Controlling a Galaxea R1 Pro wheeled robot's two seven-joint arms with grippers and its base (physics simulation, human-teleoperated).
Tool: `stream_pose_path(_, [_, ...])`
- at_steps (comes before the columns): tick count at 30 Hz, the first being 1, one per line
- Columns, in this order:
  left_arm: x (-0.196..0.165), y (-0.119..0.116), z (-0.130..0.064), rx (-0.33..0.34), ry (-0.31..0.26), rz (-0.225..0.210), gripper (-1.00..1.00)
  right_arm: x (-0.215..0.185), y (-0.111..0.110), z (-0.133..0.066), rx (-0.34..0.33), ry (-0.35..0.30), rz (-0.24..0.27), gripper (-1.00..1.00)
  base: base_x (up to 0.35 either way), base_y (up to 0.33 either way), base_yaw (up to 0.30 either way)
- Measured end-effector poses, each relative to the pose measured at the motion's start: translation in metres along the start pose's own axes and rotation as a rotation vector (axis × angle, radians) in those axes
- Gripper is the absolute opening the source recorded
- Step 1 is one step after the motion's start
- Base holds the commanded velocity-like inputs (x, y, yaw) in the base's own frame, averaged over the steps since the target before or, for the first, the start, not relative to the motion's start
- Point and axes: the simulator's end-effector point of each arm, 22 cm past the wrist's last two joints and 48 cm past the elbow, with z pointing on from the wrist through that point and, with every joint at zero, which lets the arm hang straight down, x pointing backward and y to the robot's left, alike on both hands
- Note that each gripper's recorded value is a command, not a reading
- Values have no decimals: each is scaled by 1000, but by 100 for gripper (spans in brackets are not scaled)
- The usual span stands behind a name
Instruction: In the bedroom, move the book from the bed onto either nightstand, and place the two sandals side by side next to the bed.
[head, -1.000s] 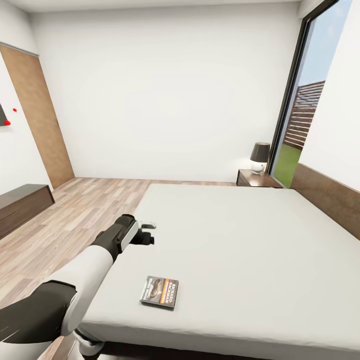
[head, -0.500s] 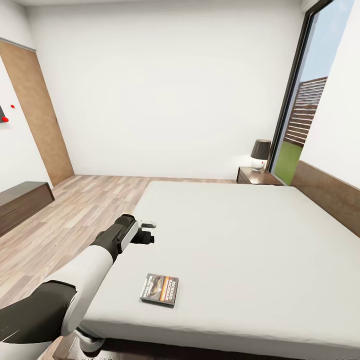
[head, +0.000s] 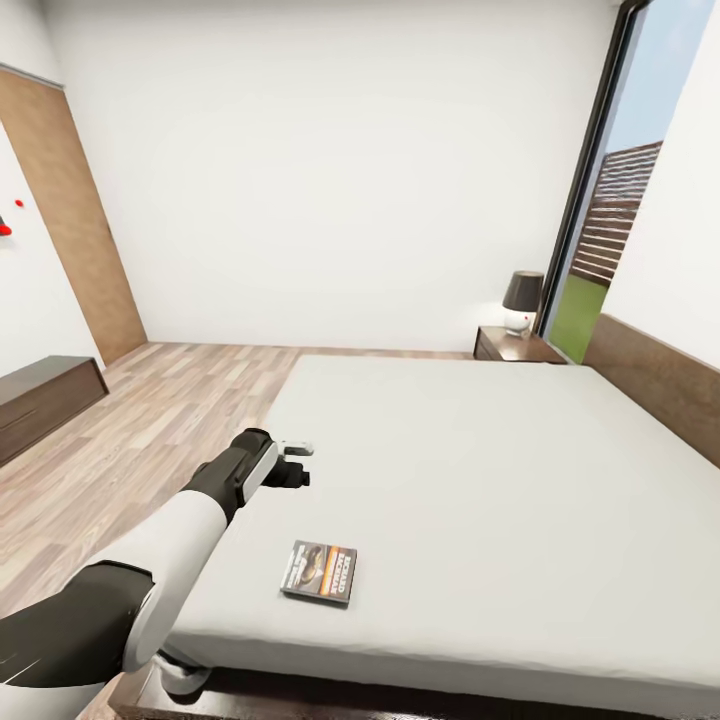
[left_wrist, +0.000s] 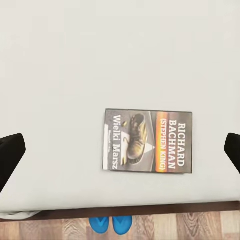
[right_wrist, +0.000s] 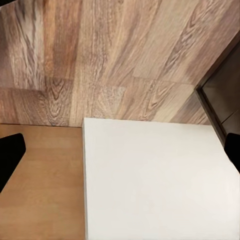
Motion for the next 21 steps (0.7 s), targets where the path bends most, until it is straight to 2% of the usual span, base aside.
stream_pose_path(10, [3,-3,7,6,15,2,100,6,5,0,-8,18,-7,100,0,0,0])
stream_pose_path(21, [-19,-5,2,12,-18,7,100,13,7,-1,-11,38,-12,100,0,0,0])
